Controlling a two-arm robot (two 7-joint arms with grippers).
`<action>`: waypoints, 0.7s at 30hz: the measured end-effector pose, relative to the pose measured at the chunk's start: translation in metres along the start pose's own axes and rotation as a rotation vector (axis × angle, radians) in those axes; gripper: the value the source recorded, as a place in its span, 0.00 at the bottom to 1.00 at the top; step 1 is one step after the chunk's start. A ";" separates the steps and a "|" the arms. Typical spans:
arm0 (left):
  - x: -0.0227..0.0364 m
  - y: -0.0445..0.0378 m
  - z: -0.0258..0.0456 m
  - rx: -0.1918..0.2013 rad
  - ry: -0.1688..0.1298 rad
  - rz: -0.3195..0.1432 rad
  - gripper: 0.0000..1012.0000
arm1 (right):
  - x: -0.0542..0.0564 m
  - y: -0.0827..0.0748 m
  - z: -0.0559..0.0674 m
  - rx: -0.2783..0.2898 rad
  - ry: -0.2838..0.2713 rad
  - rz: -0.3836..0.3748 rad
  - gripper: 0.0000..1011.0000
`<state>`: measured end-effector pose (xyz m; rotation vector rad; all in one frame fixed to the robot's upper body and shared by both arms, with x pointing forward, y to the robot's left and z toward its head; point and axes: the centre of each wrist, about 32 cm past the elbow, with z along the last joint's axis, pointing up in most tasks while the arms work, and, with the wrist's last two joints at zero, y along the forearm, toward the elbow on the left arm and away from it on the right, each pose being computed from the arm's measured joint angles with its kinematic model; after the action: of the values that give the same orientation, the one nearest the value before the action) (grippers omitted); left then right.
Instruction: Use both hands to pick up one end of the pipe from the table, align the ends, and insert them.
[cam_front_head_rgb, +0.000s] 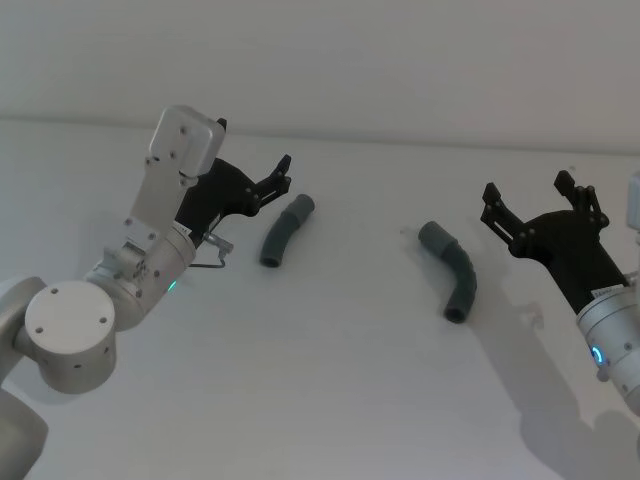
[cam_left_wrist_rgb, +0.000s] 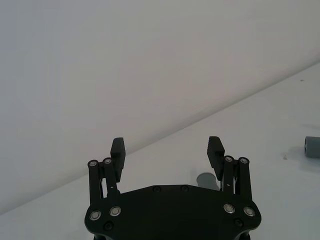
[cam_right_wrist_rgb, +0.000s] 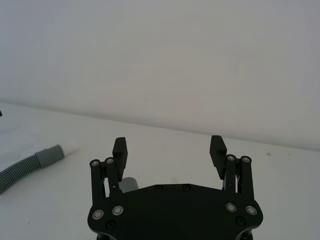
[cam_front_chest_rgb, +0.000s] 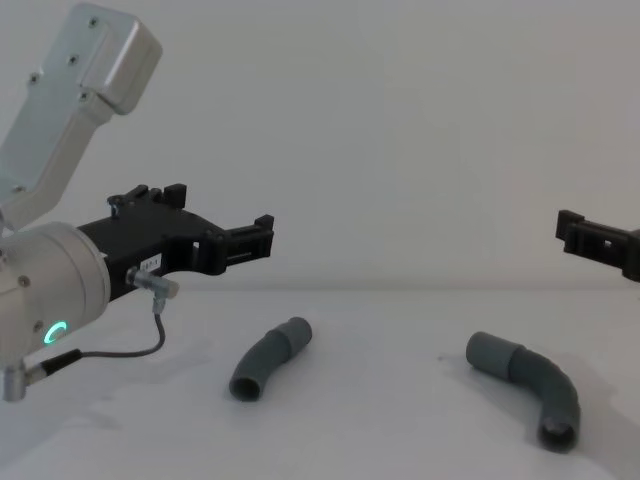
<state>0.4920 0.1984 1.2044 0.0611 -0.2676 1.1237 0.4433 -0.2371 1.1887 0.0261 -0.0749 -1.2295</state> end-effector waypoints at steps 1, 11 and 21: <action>0.0000 0.0000 0.0000 0.000 0.000 0.000 0.99 | 0.000 0.000 0.000 0.000 0.000 0.000 0.99; 0.0000 0.0000 0.0000 0.000 0.000 0.000 0.99 | 0.000 0.000 0.000 0.000 0.000 0.000 0.99; 0.0000 0.0000 0.0000 0.000 0.000 0.000 0.99 | 0.000 0.000 0.000 0.000 0.000 0.000 0.99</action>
<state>0.4920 0.1984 1.2044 0.0611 -0.2676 1.1237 0.4433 -0.2371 1.1887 0.0260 -0.0748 -1.2295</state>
